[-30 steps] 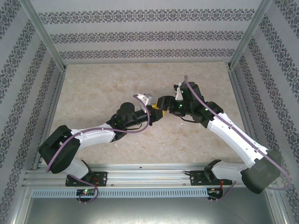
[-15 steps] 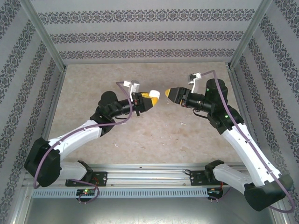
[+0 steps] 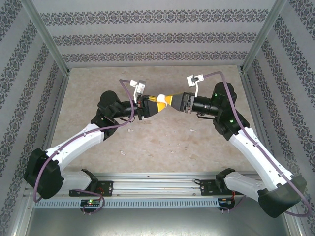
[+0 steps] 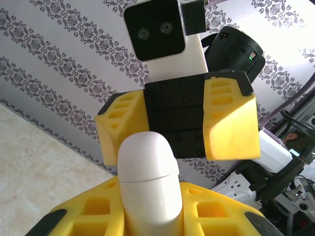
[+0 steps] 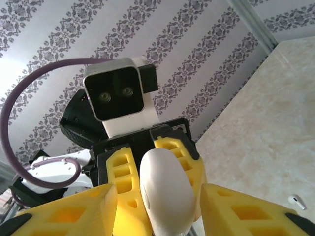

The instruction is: Insert wireless bluetooth earbuds into charging case

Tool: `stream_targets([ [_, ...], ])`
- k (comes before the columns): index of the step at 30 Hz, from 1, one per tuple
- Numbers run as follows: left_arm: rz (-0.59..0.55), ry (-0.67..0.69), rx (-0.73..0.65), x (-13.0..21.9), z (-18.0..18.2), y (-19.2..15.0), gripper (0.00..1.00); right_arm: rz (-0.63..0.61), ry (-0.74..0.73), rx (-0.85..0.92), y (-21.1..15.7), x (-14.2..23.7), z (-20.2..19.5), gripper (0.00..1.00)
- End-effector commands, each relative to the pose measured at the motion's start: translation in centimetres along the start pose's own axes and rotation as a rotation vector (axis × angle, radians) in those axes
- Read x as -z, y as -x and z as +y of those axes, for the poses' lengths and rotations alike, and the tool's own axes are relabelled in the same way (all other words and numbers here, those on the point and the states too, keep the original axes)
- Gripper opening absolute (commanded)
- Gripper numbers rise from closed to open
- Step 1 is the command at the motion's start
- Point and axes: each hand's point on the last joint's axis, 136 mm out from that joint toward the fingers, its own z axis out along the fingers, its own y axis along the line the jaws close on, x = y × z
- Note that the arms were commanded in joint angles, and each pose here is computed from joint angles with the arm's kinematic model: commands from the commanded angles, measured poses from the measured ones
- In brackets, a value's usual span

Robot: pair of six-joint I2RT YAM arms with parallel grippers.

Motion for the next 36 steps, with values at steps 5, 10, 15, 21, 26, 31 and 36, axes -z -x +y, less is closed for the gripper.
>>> stream_targets([
  [5, -0.038, -0.088, -0.035, 0.5, -2.8, 2.2, 0.10, 0.007, 0.071, 0.071, 0.1, -0.4, 1.9, 0.41],
  [10, -0.040, -0.096, -0.034, 0.6, -3.0, 2.2, 0.10, 0.019, 0.084, 0.074, -0.2, -0.8, 2.2, 0.39],
  [15, -0.047, -0.105, -0.028, 0.7, -2.9, 2.3, 0.10, 0.024, 0.090, 0.075, -0.4, -1.1, 2.2, 0.41],
  [21, -0.024, -0.132, -0.019, 0.5, -3.0, 1.9, 0.10, 0.029, 0.096, 0.078, -0.4, -1.4, 2.1, 0.38],
  [26, 0.008, -0.119, -0.013, 0.5, -2.4, 0.9, 0.10, 0.042, 0.111, 0.084, -0.4, -1.7, 2.1, 0.26],
  [31, 0.025, -0.078, -0.027, 0.9, -1.8, 0.2, 0.12, 0.056, 0.120, 0.101, -1.0, -1.6, 1.9, 0.22],
  [36, 0.045, -0.079, -0.032, 1.2, -2.0, -0.2, 0.12, 0.043, 0.089, 0.086, -1.0, -1.7, 1.0, 0.40],
])
